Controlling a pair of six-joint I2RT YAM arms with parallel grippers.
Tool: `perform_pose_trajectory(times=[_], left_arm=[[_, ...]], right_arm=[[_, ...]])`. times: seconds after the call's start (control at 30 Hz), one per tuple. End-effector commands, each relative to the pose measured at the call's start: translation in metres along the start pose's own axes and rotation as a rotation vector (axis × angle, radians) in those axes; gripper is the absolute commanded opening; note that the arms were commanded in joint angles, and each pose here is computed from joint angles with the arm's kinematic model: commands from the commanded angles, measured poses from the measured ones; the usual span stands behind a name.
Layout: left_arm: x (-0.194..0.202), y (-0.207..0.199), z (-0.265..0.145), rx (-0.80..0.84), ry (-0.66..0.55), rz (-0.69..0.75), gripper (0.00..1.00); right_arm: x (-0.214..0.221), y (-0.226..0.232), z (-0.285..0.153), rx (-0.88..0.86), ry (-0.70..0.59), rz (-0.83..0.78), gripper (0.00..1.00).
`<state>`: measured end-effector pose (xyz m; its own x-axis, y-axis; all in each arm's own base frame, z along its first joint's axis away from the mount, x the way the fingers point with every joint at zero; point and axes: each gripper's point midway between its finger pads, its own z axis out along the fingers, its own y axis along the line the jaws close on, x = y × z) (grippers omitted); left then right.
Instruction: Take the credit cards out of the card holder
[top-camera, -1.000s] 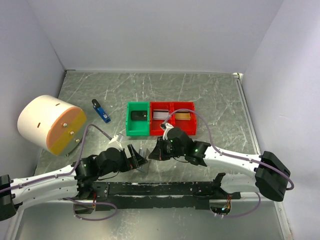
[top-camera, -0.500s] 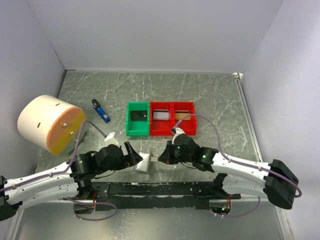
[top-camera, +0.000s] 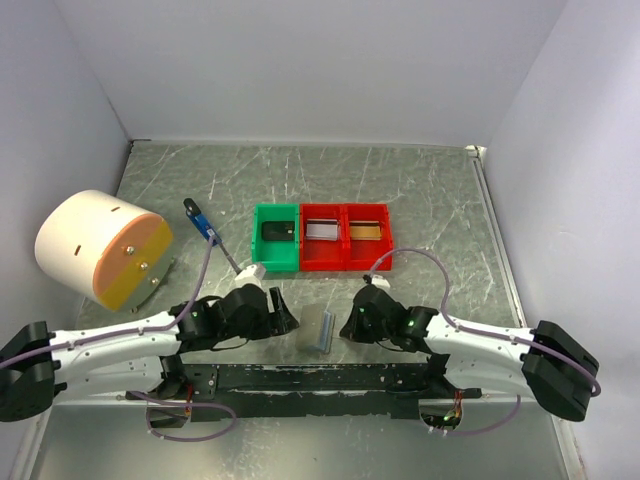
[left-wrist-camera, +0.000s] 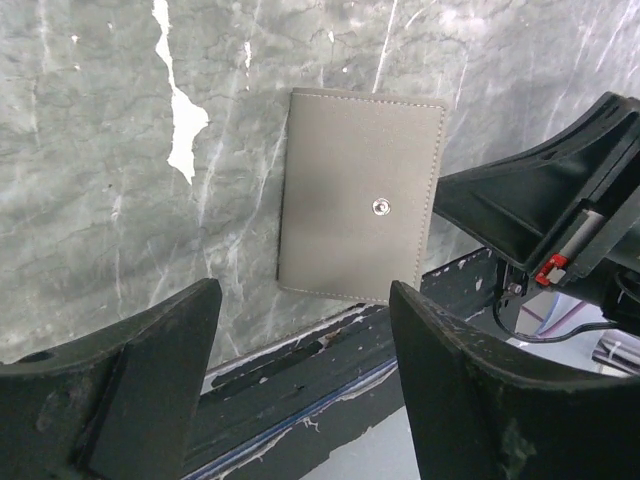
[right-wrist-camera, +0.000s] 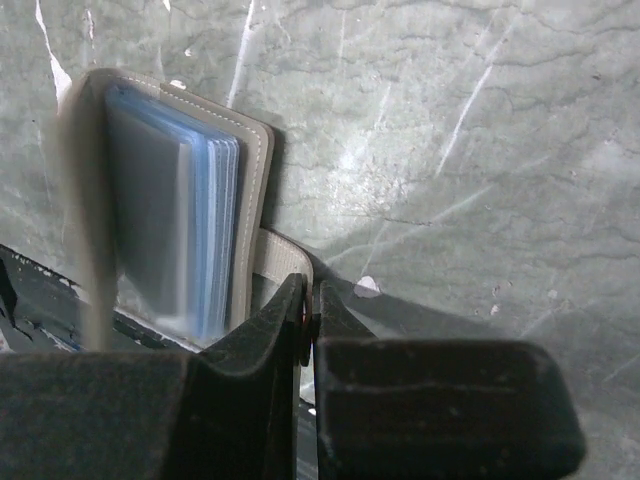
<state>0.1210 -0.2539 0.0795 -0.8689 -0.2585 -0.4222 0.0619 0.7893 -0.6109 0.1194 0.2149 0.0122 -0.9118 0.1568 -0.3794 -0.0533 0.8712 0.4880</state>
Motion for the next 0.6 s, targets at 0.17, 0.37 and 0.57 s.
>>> perform_pose_trajectory(times=[0.17,0.37,0.57], left_arm=[[-0.018,-0.037,-0.009,0.083,-0.040,-0.007,0.81],[-0.030,-0.023,-0.026,0.056,-0.107,-0.049,0.83],[-0.033,-0.017,-0.036,0.057,-0.129,-0.074,0.83]], right_arm=[[-0.024,0.028,-0.015,-0.077,-0.069,-0.079,0.03],[-0.038,0.108,-0.047,-0.380,-0.052,-0.168,0.04],[-0.032,0.133,-0.036,-0.423,0.042,-0.234,0.04]])
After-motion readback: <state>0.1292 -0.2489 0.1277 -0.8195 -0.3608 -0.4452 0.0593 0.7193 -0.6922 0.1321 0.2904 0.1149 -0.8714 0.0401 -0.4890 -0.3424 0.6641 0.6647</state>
